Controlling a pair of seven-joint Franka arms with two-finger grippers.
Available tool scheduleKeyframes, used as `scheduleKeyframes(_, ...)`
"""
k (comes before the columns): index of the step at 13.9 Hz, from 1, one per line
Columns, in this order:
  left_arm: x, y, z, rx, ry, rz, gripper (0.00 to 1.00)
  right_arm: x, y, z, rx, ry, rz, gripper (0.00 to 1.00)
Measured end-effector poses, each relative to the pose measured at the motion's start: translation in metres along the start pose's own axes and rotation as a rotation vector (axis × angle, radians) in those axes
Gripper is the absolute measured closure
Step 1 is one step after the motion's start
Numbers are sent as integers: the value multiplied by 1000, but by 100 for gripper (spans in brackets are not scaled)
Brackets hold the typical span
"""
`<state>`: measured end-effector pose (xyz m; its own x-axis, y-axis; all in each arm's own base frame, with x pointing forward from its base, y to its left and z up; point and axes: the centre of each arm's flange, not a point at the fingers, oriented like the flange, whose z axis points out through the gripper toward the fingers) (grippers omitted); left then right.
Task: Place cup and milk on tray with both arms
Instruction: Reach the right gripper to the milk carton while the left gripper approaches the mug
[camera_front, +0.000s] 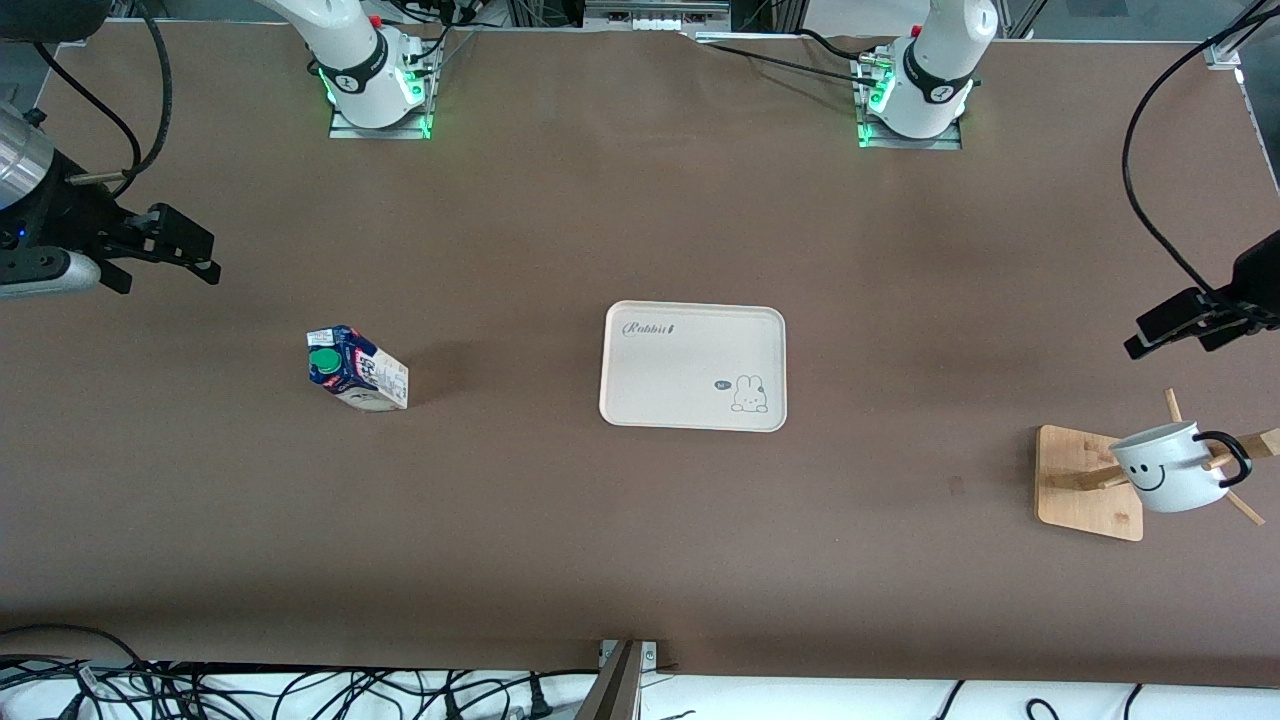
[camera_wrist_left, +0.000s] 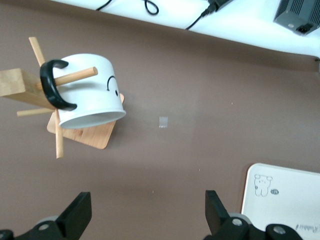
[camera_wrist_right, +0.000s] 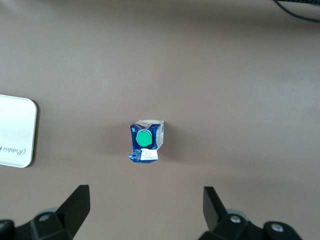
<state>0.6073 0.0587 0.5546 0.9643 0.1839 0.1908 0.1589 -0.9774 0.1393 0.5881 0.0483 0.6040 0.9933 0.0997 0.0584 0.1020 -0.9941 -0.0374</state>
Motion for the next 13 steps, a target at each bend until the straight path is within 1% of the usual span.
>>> scheduleKeyframes(1, -8, 3, 5, -3, 44, 4, 0, 4, -1, 18, -6, -36, 0, 0)
scheduleKeyframes(3, -29, 7, 13, -8, 119, 12, 0, 19, -4, 76, -24, -133, -8, 0)
scheduleKeyframes(4, -39, 8, 15, -10, 152, 13, 0, 27, -6, 105, -31, -167, -7, 0)
scheduleKeyframes(5, -47, 6, 17, -10, 185, 10, 0, 33, -9, 130, -38, -184, -9, 0)
scheduleKeyframes(7, -57, -3, 25, -6, 265, -4, 0, 39, -12, 167, -43, -183, -10, 0)
scheduleKeyframes(9, -65, -16, 41, 4, 328, -23, 0, 36, -10, 194, -21, -172, 5, 0)
scheduleKeyframes(13, -79, -29, 66, 19, 444, -46, 0, 26, -7, 224, -4, -173, 22, 0)
